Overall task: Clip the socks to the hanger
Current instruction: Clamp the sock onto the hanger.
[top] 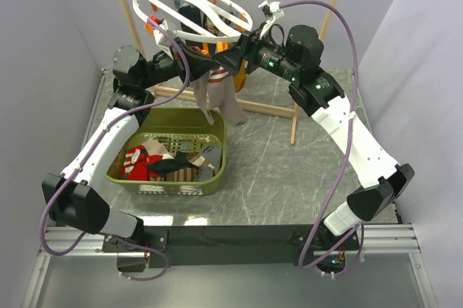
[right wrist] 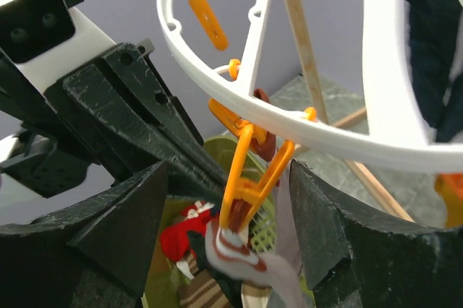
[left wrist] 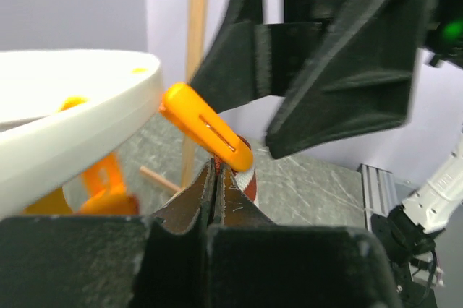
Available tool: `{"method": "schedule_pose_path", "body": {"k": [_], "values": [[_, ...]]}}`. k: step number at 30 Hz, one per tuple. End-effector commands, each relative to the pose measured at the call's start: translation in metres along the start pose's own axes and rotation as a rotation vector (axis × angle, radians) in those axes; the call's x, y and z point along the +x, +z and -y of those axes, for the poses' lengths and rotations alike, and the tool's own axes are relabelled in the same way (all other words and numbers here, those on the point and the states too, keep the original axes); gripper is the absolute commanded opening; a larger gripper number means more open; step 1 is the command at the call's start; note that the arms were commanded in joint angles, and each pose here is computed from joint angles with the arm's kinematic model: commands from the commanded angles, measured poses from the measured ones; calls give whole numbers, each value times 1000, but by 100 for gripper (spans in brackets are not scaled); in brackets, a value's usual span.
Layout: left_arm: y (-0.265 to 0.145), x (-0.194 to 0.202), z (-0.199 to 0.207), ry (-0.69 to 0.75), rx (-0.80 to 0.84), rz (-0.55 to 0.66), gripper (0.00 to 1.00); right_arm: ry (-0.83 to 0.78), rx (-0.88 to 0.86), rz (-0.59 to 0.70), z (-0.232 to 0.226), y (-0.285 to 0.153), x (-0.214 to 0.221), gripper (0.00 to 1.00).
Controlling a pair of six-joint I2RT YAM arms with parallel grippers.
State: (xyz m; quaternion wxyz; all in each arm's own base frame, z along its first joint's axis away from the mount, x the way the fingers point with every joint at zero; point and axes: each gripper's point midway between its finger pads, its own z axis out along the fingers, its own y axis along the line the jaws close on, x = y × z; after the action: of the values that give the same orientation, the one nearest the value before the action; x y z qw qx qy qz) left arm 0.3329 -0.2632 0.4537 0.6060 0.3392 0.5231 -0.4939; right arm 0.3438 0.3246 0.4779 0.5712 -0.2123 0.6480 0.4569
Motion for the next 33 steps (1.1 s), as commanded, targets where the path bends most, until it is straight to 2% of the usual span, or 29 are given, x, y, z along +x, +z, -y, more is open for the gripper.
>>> {"method": "schedule_pose_path", "body": {"k": [1, 6, 9, 12, 13, 16, 17, 24, 28, 33], "values": [[-8, -16, -3, 34, -108, 32, 2, -41, 36, 64, -15, -26, -35, 76], [-16, -6, -22, 7, -230, 23, 8, -27, 61, 38, -15, -45, -43, 77], [-19, -6, -24, -8, -253, 11, 18, -47, 101, 37, -15, -61, -47, 78], [-23, -7, -27, -28, -306, 1, 39, -48, 165, 51, -9, -74, -45, 79], [-25, -8, -29, -37, -329, 1, 52, -44, 184, 65, -6, -78, -46, 80], [-39, -9, -35, -80, -425, -11, 65, -1, 260, 112, 5, -92, -40, 84], [-43, -9, -35, -91, -447, -10, 67, 12, 269, 138, 2, -102, -43, 86], [-84, 0, -11, -148, -565, -12, 79, 91, 357, 71, 16, -122, -6, 88], [-125, 34, -26, -255, -793, -38, 81, 115, 379, 78, 17, -137, 8, 89], [-165, 61, -27, -354, -948, -23, 82, 174, 462, 76, 30, -160, 40, 90]]}}
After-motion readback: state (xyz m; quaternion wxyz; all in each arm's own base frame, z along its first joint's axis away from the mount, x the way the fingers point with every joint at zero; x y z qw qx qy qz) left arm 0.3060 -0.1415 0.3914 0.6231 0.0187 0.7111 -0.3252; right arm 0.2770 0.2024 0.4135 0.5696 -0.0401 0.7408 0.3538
